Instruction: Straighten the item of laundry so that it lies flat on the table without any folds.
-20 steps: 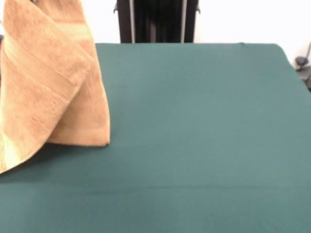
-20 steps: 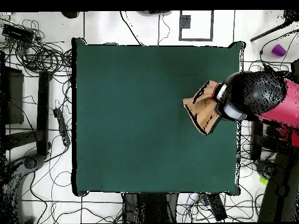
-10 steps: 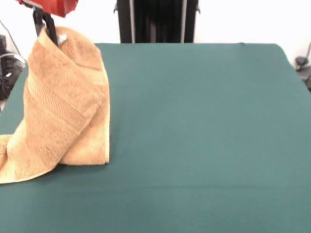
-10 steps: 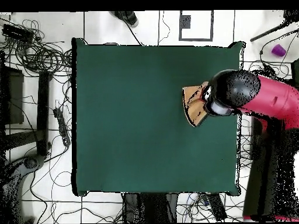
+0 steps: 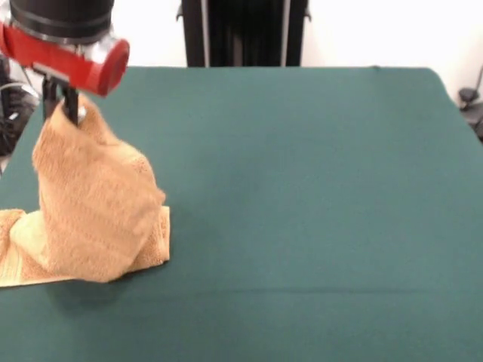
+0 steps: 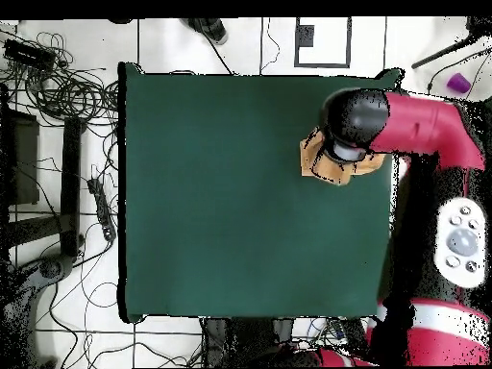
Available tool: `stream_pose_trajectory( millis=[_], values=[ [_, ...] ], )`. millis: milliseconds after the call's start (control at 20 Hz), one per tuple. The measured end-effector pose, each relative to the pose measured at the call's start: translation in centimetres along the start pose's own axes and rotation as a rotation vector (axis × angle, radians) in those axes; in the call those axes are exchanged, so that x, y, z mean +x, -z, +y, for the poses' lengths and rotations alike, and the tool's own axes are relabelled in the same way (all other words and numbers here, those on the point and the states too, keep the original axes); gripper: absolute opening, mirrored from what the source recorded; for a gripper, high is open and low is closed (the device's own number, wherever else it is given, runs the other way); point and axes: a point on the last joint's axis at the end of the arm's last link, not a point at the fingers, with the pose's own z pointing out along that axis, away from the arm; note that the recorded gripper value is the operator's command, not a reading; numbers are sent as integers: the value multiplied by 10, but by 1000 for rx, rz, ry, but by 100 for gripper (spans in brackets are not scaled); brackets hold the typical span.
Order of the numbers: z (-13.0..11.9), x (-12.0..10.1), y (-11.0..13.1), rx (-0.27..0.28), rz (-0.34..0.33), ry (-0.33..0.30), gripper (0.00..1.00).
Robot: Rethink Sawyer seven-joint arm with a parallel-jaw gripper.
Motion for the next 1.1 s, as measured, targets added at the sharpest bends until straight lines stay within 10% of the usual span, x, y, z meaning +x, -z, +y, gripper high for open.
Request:
stream_pose_trajectory(
  millis=[600, 1100],
  values=[
    [97, -73, -5, 106, 27, 200, 0],
    [117, -82, -20, 176, 109, 145, 0]
  ],
)
